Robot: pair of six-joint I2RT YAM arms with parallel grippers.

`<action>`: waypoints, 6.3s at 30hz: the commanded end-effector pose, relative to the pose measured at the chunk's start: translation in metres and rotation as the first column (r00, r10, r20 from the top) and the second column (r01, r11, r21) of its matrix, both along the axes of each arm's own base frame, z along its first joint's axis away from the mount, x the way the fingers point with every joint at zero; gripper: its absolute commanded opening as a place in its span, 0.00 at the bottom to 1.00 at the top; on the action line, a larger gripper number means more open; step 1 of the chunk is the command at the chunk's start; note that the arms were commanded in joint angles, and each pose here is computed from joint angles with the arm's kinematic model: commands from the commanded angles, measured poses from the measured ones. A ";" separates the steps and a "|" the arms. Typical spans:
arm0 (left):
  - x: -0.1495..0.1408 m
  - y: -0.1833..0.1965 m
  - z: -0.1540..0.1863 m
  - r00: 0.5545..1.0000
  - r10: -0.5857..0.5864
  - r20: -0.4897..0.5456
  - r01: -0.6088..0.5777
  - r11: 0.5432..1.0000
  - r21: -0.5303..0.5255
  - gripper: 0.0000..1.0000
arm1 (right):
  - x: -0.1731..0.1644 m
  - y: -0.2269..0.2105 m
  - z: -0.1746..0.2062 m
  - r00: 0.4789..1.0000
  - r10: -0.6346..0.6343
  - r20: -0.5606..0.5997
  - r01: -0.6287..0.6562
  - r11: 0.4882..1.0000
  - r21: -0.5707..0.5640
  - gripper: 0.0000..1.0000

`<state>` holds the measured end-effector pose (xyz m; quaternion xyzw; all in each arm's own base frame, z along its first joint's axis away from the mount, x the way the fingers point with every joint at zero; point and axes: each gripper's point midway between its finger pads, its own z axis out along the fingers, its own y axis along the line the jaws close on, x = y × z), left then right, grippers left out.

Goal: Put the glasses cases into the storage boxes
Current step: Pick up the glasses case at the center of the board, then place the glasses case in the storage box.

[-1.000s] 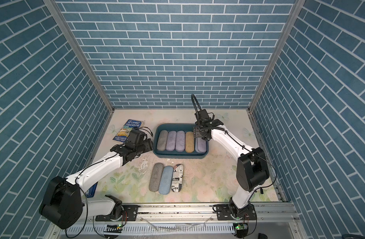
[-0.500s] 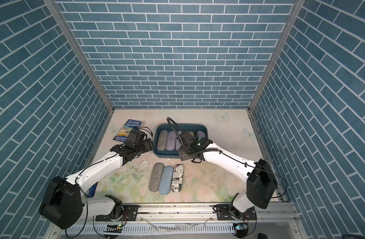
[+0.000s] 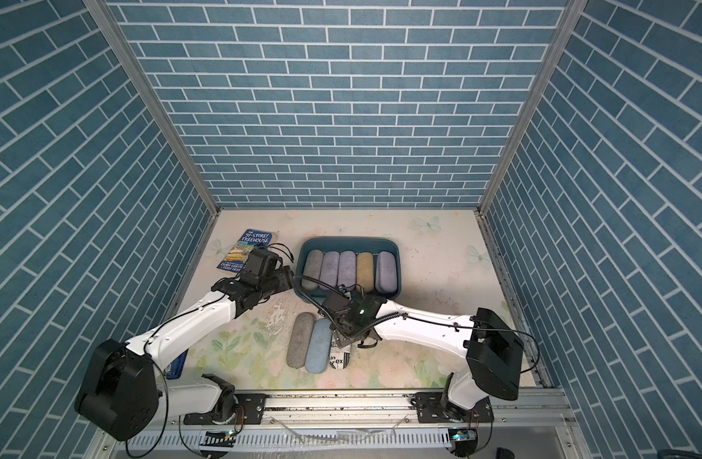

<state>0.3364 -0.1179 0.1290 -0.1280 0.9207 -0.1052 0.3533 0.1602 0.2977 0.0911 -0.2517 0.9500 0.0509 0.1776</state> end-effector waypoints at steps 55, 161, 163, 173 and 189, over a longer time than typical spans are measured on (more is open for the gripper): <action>-0.008 0.007 -0.010 1.000 -0.001 -0.015 0.002 1.000 0.018 0.76 | -0.012 0.013 -0.025 0.999 -0.023 -0.042 0.023 1.000 -0.012 0.77; -0.013 0.007 0.017 0.989 -0.045 0.140 0.050 0.998 -0.032 0.97 | 0.228 -0.030 0.006 0.936 -0.340 0.092 0.330 0.938 0.106 0.75; -0.017 0.008 0.016 0.990 -0.041 0.134 0.047 0.998 -0.044 0.96 | 0.228 -0.031 0.015 0.936 -0.337 0.102 0.325 0.938 0.121 0.78; -0.059 -0.002 -0.014 0.996 -0.089 0.030 0.091 0.995 -0.044 0.94 | 0.221 -0.041 0.081 0.919 -0.340 0.198 0.299 0.931 0.209 0.79; -0.131 -0.034 -0.056 0.953 -0.255 -0.164 0.277 0.952 0.132 0.94 | 0.166 -0.085 0.112 0.889 -0.399 0.226 0.321 0.894 0.313 0.79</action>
